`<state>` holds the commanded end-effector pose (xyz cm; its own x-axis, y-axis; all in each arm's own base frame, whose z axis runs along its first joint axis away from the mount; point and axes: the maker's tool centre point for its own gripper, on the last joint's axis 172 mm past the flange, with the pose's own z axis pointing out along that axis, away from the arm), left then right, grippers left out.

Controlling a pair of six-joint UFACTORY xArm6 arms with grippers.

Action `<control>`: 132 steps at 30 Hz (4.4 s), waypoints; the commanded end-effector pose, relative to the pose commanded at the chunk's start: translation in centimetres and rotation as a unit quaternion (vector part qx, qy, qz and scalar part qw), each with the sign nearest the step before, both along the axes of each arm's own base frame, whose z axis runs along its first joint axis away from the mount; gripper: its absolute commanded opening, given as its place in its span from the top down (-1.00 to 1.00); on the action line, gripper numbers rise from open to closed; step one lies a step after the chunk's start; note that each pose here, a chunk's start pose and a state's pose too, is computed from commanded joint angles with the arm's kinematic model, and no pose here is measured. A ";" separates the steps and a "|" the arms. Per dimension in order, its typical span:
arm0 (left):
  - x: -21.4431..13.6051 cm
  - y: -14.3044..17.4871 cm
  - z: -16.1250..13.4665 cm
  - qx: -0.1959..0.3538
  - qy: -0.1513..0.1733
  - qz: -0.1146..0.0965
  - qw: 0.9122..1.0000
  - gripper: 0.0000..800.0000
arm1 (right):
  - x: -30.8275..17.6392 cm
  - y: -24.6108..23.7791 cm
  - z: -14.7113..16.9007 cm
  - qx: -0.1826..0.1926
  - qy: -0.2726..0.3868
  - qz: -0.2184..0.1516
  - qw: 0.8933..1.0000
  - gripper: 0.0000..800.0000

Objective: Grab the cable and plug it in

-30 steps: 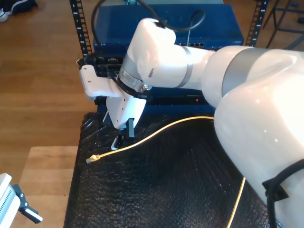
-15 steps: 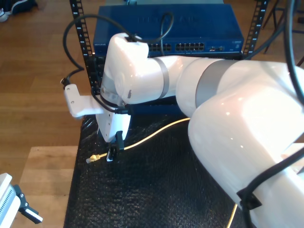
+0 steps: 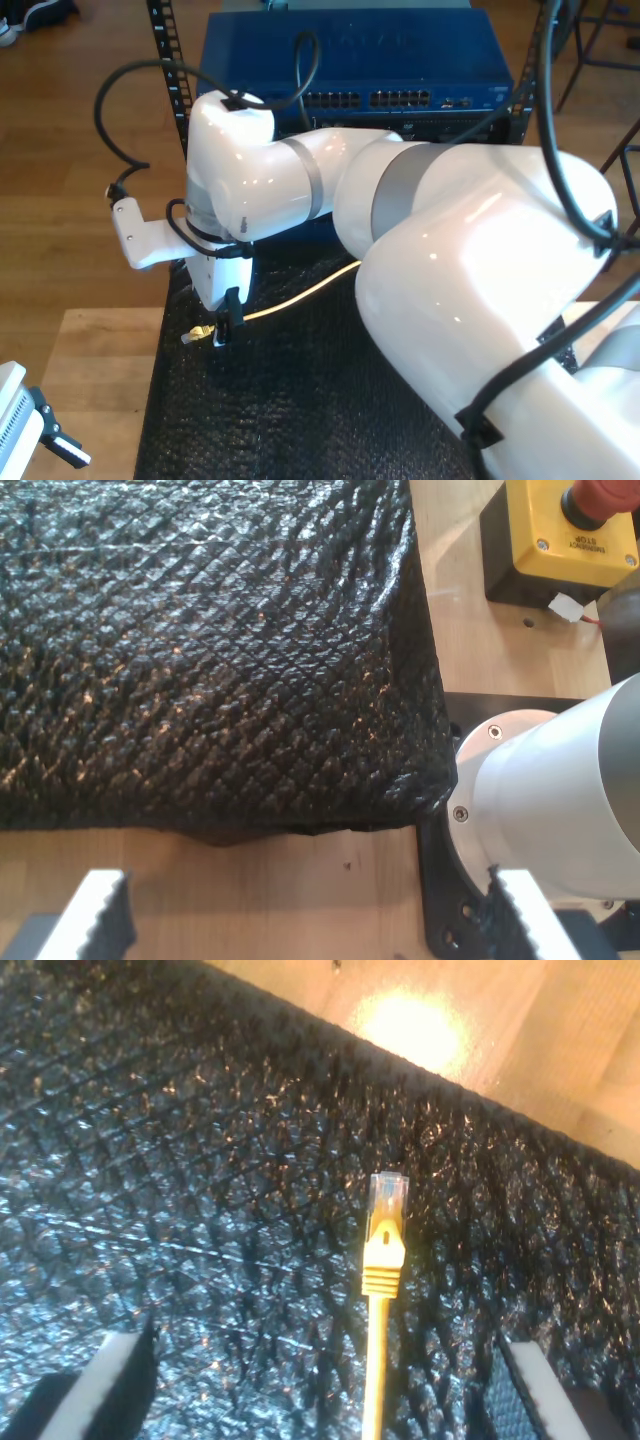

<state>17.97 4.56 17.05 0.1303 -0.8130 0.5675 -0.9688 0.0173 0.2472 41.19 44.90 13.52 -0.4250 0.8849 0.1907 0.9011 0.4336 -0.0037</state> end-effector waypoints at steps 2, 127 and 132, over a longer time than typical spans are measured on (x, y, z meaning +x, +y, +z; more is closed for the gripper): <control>0.0 0.0 0.0 0.000 0.000 0.000 1.000 -1.00 | 0.0 0.0 -0.5 -0.004 0.000 0.002 1.000 -0.93; -0.1 0.0 -0.1 -0.001 0.000 0.000 1.000 -1.00 | 1.2 0.3 -4.3 -0.080 -0.061 -0.009 0.995 0.84; -0.1 0.0 -0.1 -0.001 0.000 0.000 1.000 -1.00 | 1.1 0.3 -4.3 -0.079 -0.060 -0.009 0.995 0.89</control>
<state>17.91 4.52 16.96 0.1299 -0.8125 0.5684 -0.9687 0.0184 0.2476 42.33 45.24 9.23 -0.4194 0.9078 -0.0031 0.9071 0.4192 0.0377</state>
